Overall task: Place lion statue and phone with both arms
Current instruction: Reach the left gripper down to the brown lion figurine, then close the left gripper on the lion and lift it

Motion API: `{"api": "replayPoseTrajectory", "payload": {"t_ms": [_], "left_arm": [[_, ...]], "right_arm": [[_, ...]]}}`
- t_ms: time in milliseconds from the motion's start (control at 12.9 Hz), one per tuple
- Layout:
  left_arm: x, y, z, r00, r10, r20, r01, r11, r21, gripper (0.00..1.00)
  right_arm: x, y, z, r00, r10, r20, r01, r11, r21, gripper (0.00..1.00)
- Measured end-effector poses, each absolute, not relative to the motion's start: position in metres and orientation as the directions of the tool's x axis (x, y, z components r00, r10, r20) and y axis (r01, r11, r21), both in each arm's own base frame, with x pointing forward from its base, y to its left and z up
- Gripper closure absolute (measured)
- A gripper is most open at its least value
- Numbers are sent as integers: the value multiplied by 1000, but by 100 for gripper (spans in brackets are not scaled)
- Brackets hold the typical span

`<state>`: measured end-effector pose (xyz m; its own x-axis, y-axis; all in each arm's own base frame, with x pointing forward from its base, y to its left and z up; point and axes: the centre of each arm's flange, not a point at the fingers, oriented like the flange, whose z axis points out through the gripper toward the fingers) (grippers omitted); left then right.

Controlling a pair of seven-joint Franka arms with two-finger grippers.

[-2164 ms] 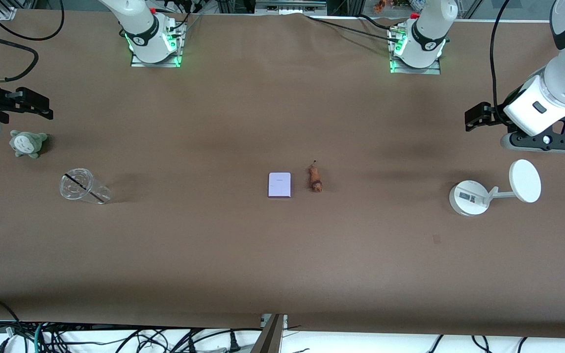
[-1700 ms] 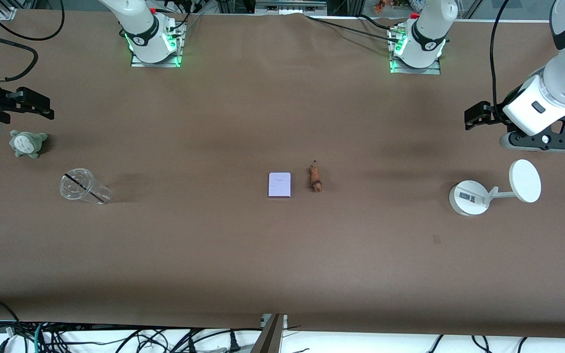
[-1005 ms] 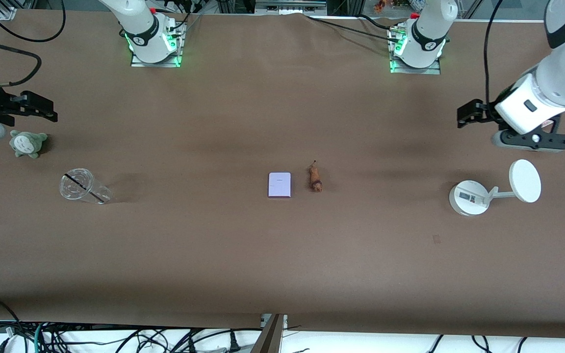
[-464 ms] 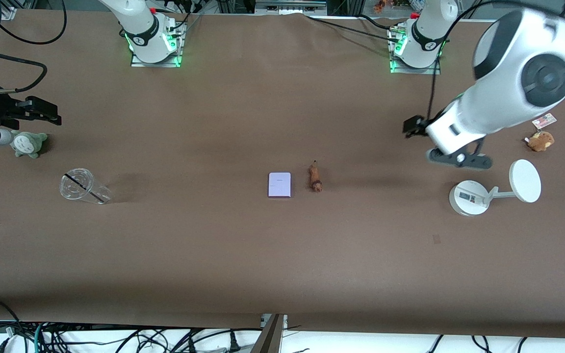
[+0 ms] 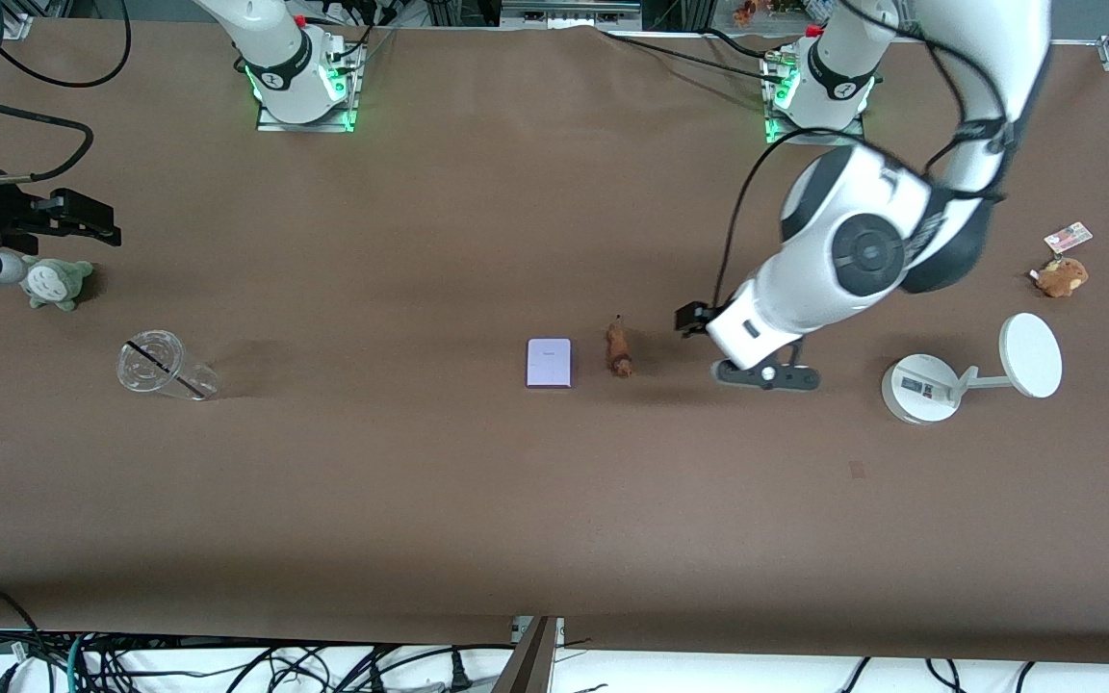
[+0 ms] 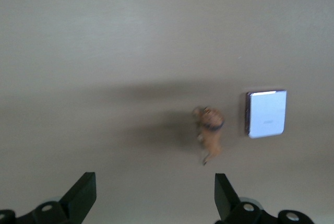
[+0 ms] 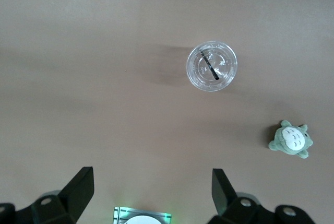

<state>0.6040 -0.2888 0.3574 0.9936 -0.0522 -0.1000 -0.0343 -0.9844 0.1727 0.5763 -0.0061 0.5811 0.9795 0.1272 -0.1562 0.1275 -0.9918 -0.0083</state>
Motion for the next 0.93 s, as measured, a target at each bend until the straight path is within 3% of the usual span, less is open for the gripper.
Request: {"api": "replayPoseTrajectory", "payload": {"t_ms": [541, 850, 928], "left_arm": [[562, -389, 236, 1000, -6, 1, -6, -996, 87, 0], [550, -405, 204, 1000, -12, 9, -12, -997, 78, 0], [550, -405, 202, 1000, -20, 13, -20, -997, 72, 9]], "right_arm": [[576, -6, 581, 980, 127, -156, 128, -992, -8, 0], [576, -6, 581, 980, 127, -156, 128, -992, -8, 0], [576, -6, 581, 980, 127, -156, 127, -992, -8, 0]]}}
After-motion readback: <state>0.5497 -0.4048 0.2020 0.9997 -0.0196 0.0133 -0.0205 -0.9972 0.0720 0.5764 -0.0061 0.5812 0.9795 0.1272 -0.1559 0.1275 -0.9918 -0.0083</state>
